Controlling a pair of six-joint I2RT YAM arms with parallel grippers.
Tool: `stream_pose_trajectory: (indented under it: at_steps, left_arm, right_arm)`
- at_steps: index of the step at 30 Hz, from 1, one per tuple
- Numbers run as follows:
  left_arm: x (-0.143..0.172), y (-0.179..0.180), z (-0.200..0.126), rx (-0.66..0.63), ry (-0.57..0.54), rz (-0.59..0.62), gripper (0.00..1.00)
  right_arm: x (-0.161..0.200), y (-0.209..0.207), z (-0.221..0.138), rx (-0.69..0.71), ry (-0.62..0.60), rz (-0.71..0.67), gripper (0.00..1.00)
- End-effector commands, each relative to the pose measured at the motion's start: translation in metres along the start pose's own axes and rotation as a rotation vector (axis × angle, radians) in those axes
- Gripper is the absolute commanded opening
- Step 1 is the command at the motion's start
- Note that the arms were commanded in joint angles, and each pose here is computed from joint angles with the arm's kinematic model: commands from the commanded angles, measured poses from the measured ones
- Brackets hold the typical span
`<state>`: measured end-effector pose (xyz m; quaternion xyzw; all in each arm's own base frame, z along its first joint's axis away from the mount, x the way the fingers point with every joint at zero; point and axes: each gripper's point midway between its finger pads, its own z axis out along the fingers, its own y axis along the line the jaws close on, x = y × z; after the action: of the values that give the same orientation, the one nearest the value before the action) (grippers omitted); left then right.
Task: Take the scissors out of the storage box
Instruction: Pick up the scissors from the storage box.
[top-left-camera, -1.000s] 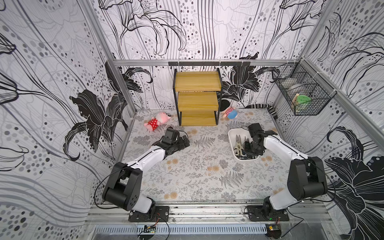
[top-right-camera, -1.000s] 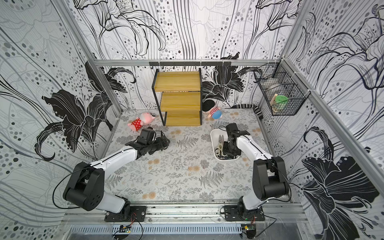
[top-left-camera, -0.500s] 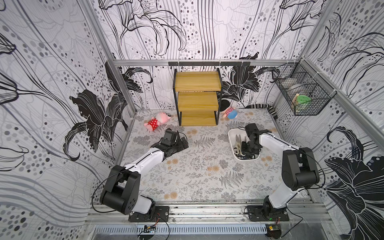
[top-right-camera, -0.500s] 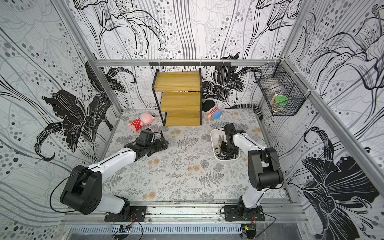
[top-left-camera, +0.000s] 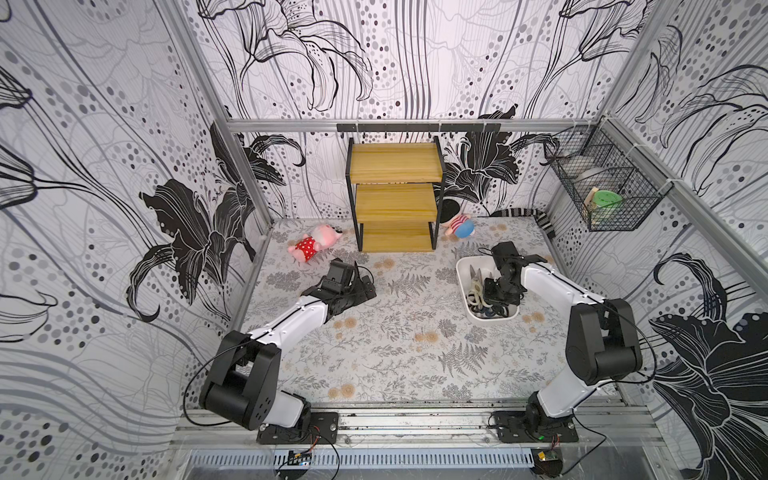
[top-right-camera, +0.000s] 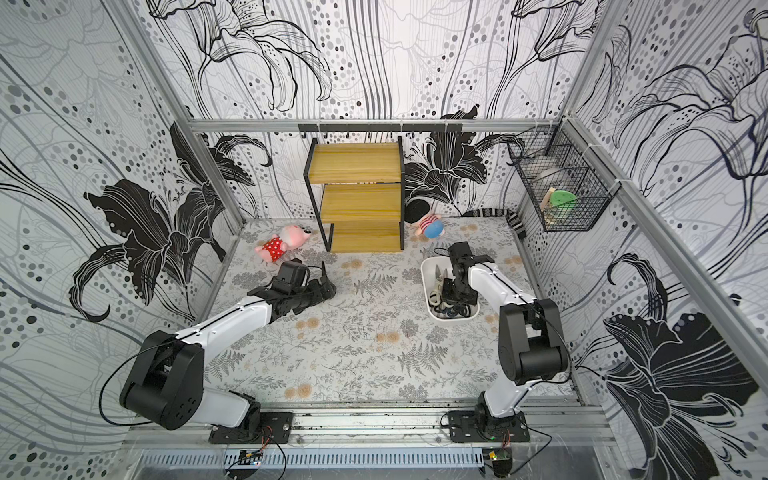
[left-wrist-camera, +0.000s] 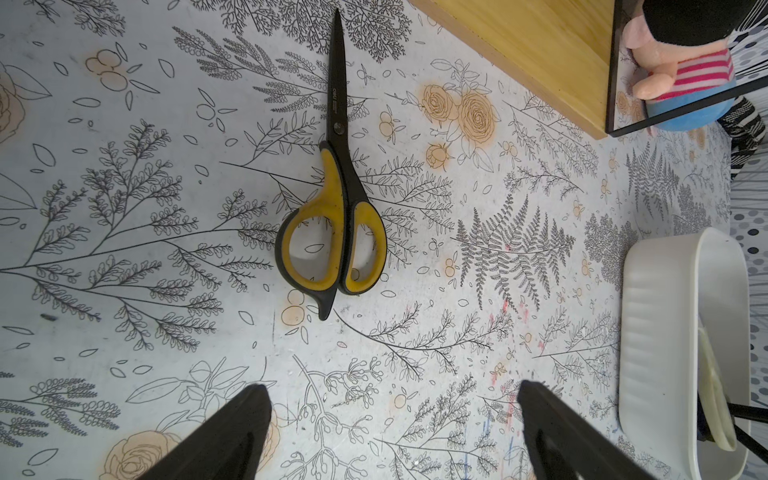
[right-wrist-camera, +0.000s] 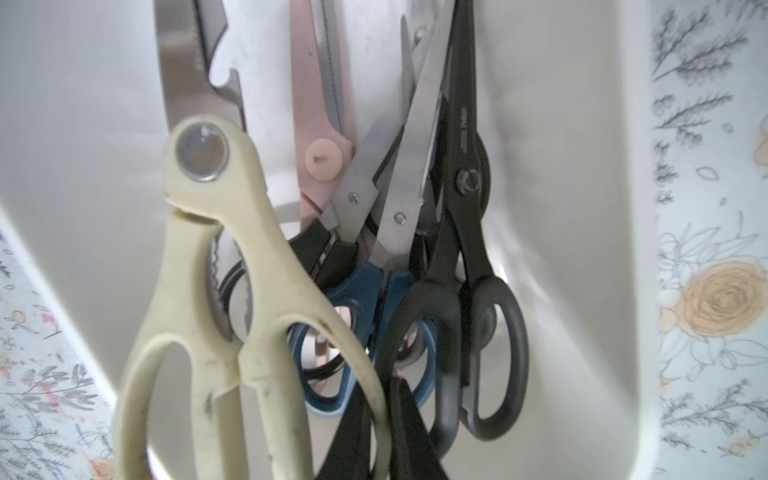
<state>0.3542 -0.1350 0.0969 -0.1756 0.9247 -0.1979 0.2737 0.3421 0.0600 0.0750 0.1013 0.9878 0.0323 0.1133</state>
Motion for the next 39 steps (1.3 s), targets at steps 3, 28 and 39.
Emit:
stream_pose_trajectory:
  at_steps: [3,28,39]
  left_arm:
    - [-0.012,-0.005,-0.003,0.000,-0.031,0.032,0.98]
    - [-0.014,-0.001,-0.007,-0.026,-0.034,0.076,0.98]
    - [-0.015,-0.001,-0.006,-0.021,-0.036,0.070,0.98]
  right_arm:
    - [-0.018,0.005,-0.016,-0.010,-0.050,0.021,0.00]
    - [-0.007,0.007,0.018,-0.028,0.006,0.078,0.11]
    - [-0.009,0.004,0.011,-0.008,-0.003,0.072,0.19]
